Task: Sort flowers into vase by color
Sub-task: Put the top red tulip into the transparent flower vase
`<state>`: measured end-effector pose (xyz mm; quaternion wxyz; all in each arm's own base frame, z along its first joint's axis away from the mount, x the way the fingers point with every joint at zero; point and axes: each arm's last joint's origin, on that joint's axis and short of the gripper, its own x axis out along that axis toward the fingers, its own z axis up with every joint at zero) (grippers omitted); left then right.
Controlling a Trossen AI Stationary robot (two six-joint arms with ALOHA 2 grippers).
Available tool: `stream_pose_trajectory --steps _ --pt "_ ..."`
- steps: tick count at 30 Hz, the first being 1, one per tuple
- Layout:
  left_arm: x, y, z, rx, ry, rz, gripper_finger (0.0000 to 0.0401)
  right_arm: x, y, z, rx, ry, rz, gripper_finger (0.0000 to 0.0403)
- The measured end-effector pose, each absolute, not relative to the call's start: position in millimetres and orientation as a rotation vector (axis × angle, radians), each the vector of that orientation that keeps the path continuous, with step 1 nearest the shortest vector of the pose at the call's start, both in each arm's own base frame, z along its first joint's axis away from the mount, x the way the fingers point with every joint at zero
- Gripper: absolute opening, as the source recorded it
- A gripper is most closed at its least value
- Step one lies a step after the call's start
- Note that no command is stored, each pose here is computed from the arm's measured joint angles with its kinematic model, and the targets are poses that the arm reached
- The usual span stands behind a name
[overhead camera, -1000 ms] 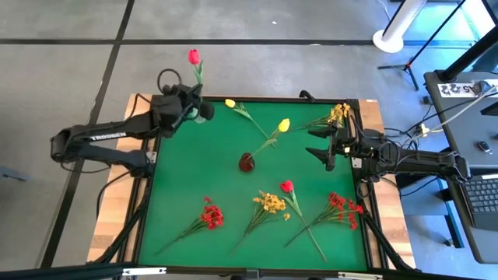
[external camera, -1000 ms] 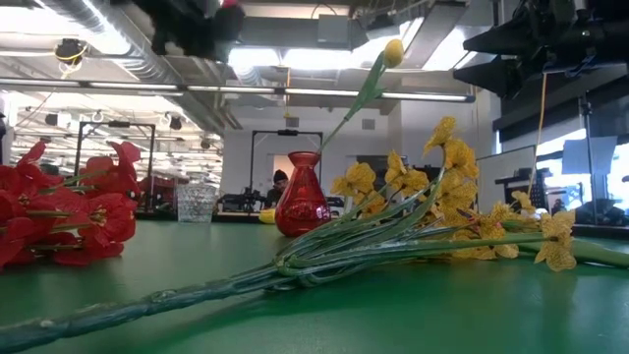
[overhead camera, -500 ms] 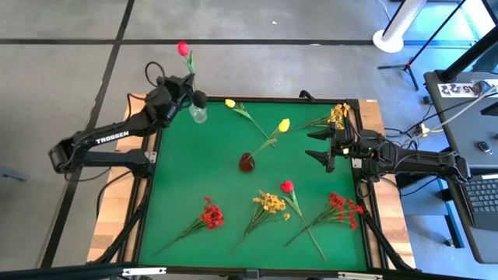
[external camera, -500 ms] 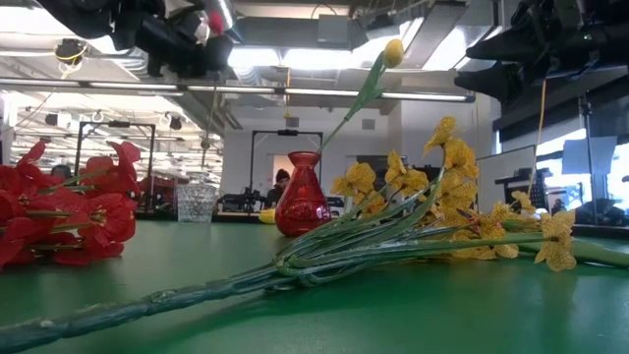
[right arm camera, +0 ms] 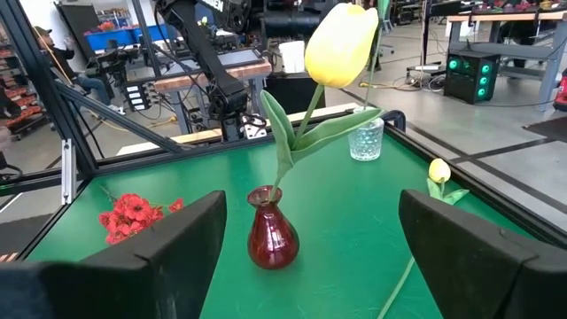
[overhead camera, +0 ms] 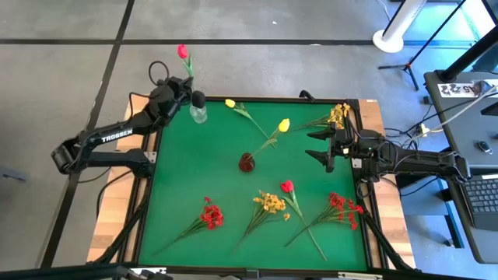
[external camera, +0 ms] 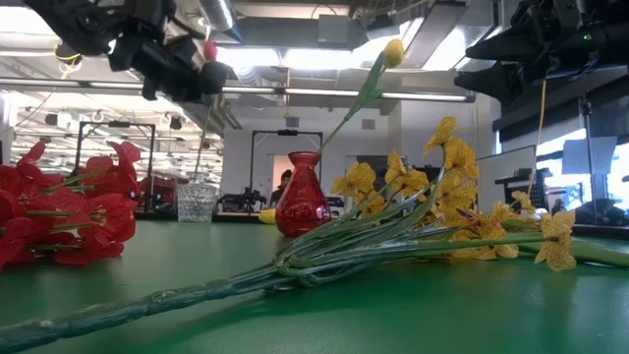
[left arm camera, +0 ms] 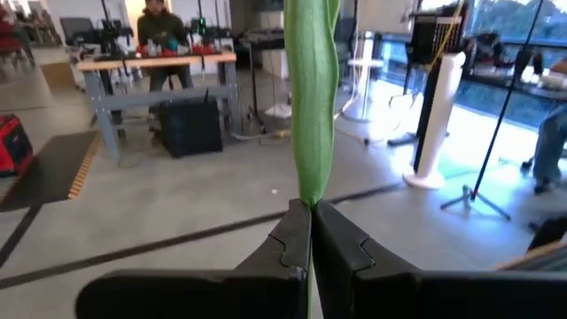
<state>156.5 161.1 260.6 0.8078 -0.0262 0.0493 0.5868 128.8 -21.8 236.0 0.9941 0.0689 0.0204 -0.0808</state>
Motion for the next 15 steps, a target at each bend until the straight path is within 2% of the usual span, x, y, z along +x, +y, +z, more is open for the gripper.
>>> stream_pose_trajectory --steps 6,15 --pt "160 159 258 -0.001 0.158 1.222 0.0016 129 -22 236 0.128 0.041 -0.163 0.0332" --pt "171 145 257 0.119 0.247 1.185 0.0087 129 -23 236 0.127 0.039 -0.188 0.0332"
